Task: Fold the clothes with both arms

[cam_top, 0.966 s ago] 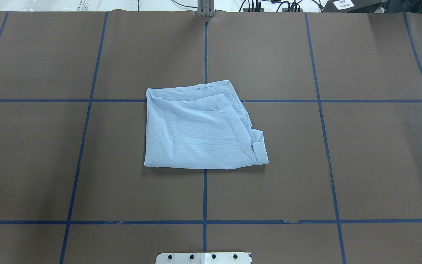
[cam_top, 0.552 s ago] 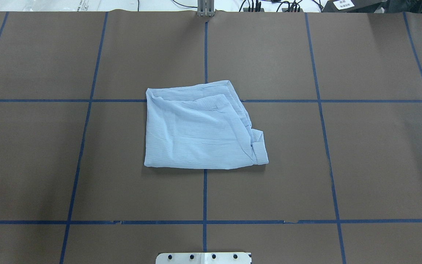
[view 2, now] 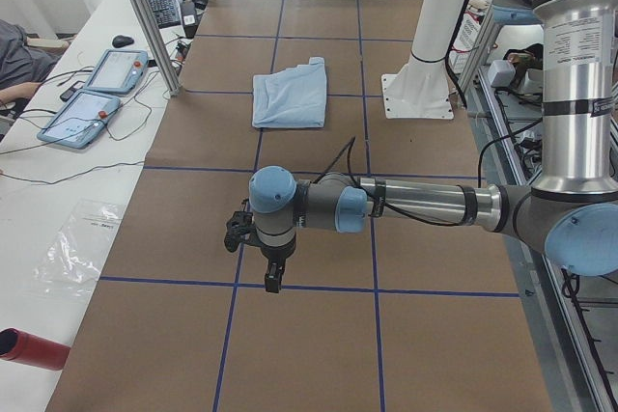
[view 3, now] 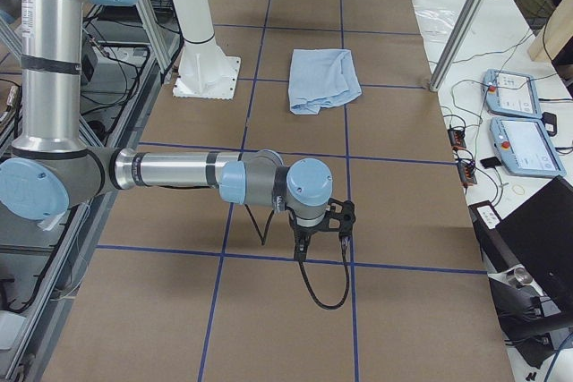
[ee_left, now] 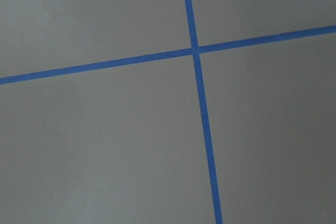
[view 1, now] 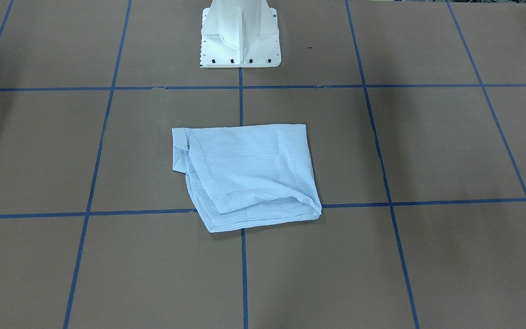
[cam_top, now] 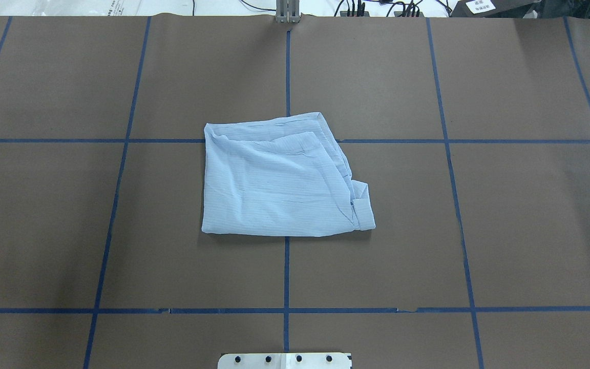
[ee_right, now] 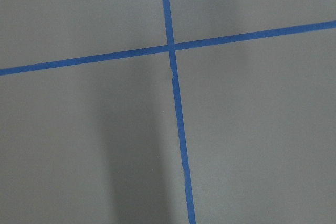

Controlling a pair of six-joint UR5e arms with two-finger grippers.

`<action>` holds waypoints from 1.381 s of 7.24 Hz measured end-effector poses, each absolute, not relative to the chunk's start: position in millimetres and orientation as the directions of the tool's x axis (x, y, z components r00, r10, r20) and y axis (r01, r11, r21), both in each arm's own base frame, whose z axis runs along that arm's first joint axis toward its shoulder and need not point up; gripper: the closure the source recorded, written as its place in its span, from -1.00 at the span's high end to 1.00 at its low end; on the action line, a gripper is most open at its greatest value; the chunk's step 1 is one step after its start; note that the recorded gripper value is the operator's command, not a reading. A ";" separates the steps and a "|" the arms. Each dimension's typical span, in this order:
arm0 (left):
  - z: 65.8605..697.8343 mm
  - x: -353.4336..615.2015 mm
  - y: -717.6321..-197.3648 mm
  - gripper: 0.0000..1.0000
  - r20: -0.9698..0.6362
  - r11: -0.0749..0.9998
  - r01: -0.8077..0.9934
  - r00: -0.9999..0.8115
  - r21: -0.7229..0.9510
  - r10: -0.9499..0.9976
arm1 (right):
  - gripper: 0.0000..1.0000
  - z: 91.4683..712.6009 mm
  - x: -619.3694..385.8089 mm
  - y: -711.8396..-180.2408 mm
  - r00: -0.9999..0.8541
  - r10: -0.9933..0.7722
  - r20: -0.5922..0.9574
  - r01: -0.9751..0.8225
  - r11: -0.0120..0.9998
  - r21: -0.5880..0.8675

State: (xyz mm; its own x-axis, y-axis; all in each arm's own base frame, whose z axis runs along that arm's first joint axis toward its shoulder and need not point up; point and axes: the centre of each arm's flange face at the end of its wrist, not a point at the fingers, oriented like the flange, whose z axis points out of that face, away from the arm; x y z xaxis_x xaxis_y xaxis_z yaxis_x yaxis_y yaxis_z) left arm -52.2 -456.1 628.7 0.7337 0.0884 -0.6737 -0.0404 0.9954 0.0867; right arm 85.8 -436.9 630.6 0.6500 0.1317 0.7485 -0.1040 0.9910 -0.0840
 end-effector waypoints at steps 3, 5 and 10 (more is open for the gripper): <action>626.5 -49.8 -456.0 0.99 -0.700 0.998 -0.017 0.712 0.065 0.058 | 1.00 629.0 88.2 -438.1 0.663 0.128 0.738 -0.107 0.991 -0.076; 626.2 -49.6 -455.7 0.99 -0.702 0.998 -0.016 0.710 0.063 0.055 | 1.00 629.4 88.8 -437.8 0.668 0.115 0.736 -0.098 0.993 -0.066; 626.8 -49.6 -454.7 1.00 -0.703 0.998 -0.016 0.709 0.062 0.054 | 1.00 638.3 95.9 -431.0 0.713 0.051 0.700 -0.052 0.998 -0.020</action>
